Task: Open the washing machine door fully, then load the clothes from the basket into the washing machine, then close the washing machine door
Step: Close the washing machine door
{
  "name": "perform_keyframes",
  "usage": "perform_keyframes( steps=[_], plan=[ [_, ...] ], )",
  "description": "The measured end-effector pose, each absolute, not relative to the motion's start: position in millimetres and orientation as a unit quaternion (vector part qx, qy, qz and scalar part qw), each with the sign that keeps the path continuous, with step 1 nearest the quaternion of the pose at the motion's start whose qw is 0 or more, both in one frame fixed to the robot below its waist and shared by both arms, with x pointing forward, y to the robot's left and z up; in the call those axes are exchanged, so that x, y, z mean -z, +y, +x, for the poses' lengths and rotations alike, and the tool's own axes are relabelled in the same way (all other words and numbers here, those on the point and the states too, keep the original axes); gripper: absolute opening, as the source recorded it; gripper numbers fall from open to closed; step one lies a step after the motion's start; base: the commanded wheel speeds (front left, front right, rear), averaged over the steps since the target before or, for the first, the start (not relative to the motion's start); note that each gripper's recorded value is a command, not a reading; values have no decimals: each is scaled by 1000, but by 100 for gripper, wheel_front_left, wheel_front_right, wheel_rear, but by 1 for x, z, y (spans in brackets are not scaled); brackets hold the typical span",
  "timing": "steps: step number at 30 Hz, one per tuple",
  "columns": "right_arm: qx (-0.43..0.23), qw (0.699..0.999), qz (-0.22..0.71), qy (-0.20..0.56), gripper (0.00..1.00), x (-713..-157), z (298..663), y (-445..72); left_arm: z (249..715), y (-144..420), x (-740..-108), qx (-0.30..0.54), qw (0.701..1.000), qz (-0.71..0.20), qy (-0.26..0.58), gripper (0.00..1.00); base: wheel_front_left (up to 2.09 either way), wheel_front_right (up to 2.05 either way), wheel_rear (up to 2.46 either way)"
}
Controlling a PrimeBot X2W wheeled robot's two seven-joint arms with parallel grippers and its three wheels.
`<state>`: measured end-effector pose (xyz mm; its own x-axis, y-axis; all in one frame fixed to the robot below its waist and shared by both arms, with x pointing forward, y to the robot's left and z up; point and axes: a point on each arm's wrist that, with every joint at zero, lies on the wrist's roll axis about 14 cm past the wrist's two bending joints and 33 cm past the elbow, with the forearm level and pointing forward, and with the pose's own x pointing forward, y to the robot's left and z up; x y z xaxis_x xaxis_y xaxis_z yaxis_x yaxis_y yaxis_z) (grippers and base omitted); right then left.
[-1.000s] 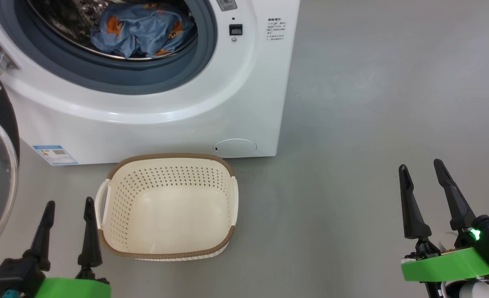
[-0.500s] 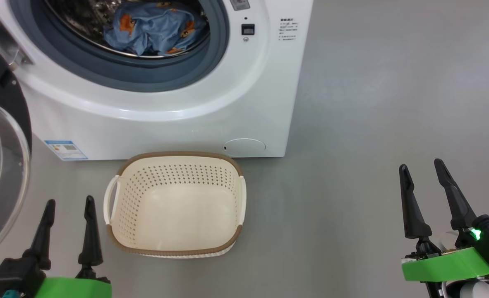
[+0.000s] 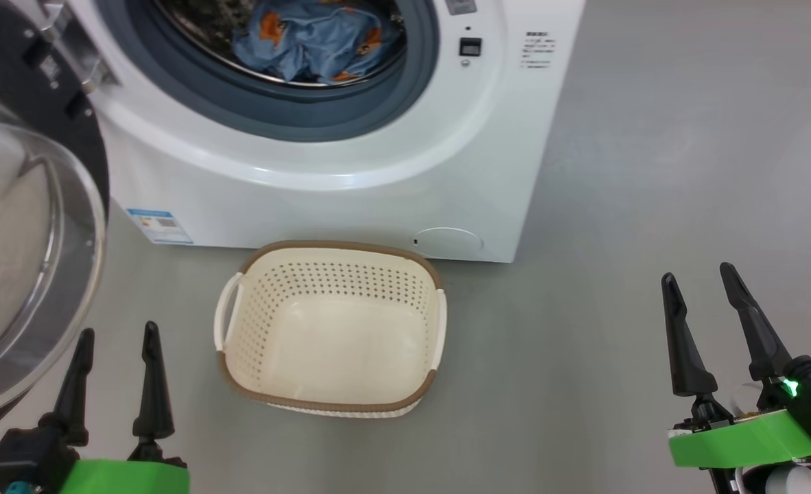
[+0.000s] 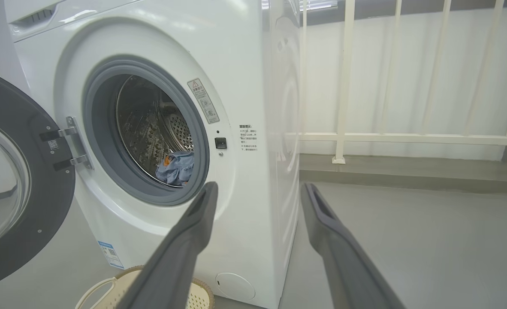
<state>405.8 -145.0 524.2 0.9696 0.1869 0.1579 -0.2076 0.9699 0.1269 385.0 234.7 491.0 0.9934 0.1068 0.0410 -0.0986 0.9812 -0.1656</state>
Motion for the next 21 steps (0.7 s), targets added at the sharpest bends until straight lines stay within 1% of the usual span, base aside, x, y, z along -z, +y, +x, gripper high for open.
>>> perform_keyframes(
  steps=[21],
  plan=[
    [-234,967,76,-63,100,-519,422,-60,327,291,-498,-156,983,-86,-38,100,0,0,0]
  ],
)
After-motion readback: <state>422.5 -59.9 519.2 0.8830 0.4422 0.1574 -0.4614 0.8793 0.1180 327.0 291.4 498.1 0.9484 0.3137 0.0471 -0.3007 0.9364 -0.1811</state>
